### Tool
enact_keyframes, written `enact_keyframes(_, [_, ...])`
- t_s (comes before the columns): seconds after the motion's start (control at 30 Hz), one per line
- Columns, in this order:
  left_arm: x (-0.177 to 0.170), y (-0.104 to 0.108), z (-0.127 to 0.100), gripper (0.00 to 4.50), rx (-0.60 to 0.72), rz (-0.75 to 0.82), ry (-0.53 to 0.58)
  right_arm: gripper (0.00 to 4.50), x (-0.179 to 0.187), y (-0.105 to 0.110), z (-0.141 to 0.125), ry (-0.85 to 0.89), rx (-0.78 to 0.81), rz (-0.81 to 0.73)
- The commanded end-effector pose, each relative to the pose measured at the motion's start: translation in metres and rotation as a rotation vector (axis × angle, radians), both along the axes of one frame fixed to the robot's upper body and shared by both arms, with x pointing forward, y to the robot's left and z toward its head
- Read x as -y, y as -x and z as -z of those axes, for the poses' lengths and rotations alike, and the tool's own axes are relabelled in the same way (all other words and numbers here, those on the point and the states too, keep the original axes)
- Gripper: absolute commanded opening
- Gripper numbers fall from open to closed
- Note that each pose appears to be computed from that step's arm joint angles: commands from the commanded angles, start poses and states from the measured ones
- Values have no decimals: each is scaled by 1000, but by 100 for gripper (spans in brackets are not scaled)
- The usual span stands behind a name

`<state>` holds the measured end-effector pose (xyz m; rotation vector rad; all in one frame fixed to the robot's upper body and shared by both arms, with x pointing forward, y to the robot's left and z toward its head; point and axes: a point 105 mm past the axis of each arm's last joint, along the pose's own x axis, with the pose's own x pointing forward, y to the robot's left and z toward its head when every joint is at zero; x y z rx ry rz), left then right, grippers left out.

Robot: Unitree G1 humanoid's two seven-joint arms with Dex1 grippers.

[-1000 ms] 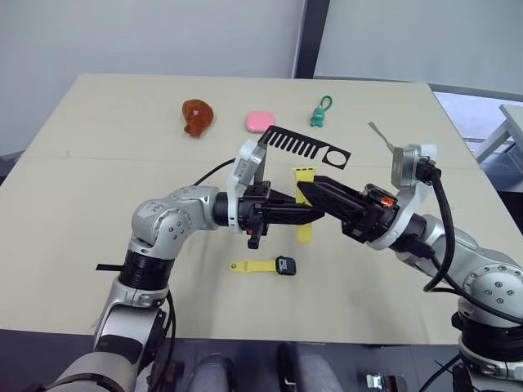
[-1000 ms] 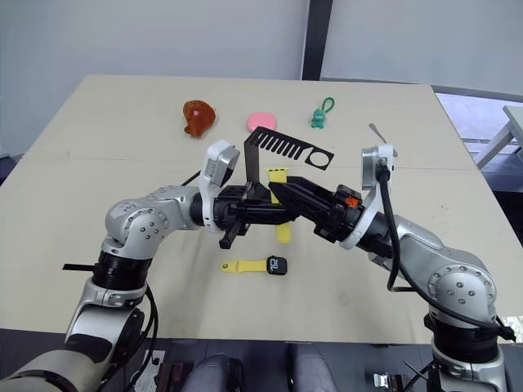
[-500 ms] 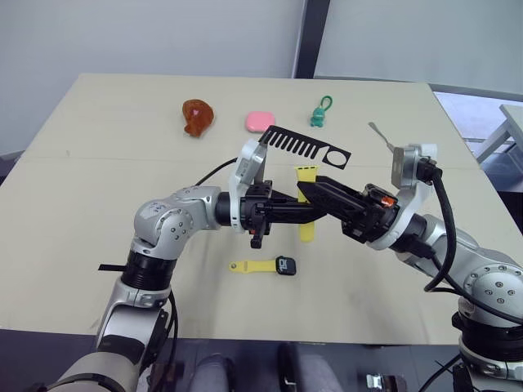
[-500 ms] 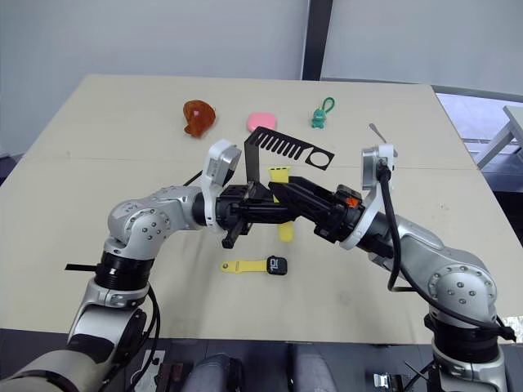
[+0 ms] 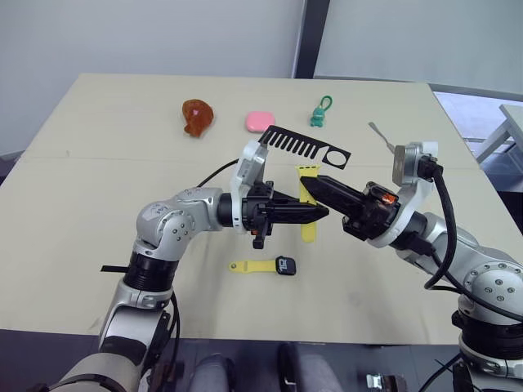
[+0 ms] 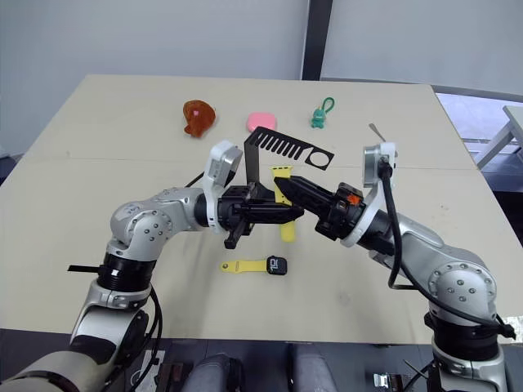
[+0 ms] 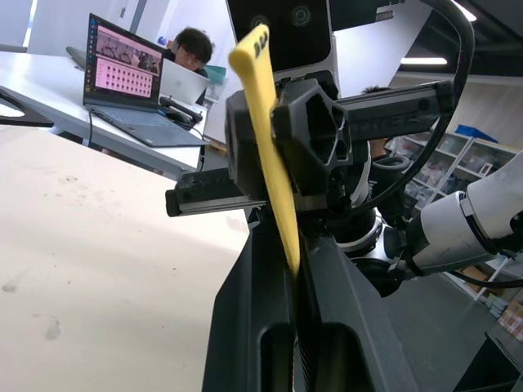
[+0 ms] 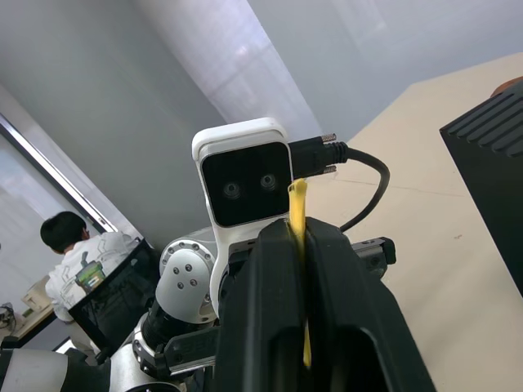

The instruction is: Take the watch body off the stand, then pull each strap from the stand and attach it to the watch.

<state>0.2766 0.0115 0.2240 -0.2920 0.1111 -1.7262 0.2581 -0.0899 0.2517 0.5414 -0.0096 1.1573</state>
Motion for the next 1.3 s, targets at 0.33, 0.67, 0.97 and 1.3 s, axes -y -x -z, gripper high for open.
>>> enact_keyframes(0.33, [0, 1, -8, 0, 31, 1, 29, 7, 0, 7, -16, -49, 49, -10])
enact_keyframes(0.67, [-12, 1, -12, 236, -29, 7, 11, 0, 2, 10, -18, -35, 69, -17])
enact_keyframes(0.97, [-41, -8, 36, 445, 226, -147, -335, 0, 18, 31, 4, 352, 190, -68])
enact_keyframes(1.3, [-26, -4, 95, 445, 400, -161, -531, 0, 52, 41, 64, 808, 299, -82])
